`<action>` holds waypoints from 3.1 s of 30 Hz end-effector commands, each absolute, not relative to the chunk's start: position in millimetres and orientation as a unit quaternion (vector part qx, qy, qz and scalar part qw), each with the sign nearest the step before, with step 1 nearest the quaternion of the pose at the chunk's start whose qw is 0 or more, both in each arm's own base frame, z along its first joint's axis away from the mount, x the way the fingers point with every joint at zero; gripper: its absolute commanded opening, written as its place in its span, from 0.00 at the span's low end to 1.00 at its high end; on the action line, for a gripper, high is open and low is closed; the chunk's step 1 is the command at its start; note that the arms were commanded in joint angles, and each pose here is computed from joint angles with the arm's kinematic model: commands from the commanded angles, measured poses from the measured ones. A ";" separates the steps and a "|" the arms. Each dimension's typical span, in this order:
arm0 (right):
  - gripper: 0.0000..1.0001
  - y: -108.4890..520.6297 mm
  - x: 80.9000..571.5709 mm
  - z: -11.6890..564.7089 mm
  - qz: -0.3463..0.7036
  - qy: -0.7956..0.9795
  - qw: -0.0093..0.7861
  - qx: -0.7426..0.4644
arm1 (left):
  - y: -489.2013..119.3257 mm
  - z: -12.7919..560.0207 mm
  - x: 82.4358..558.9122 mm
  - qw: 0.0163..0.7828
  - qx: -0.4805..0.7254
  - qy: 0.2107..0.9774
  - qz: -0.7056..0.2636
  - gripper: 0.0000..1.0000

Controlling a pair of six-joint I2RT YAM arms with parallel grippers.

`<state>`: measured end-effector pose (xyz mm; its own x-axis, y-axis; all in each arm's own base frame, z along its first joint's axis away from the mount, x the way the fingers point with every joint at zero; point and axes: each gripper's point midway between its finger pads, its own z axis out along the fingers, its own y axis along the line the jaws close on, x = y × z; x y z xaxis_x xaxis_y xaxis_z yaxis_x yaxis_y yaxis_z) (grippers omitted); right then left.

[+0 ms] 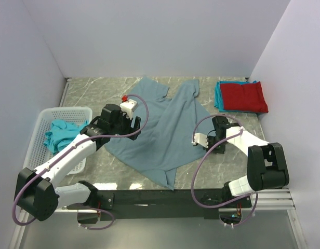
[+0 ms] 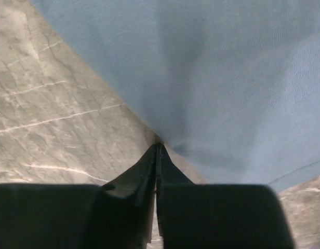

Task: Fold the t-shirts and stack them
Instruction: Flatten the tshirt out

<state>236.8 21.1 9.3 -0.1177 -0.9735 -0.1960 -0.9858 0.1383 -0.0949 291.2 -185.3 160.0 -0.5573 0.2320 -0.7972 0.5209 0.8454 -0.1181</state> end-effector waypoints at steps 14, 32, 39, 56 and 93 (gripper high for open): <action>0.43 0.7 206.0 45.7 -0.045 0.710 0.138 -0.689 | -197.0 181.7 290.7 0.442 0.233 0.842 -0.204 0.80; 0.00 -4.2 249.8 -1.6 -0.023 0.712 0.065 -0.699 | -197.0 187.8 285.9 0.452 0.238 0.836 -0.199 0.80; 0.00 -41.4 167.8 30.2 -0.041 0.680 0.006 -0.732 | -197.9 190.1 284.2 0.455 0.242 0.833 -0.200 0.80; 0.52 46.6 247.2 110.8 0.096 0.804 0.274 -0.520 | -188.4 183.9 308.9 0.456 0.172 0.851 -0.195 0.82; 0.46 103.3 316.6 172.6 0.233 0.822 0.401 -0.331 | -95.1 8.2 473.9 0.195 -0.076 0.976 -0.067 0.47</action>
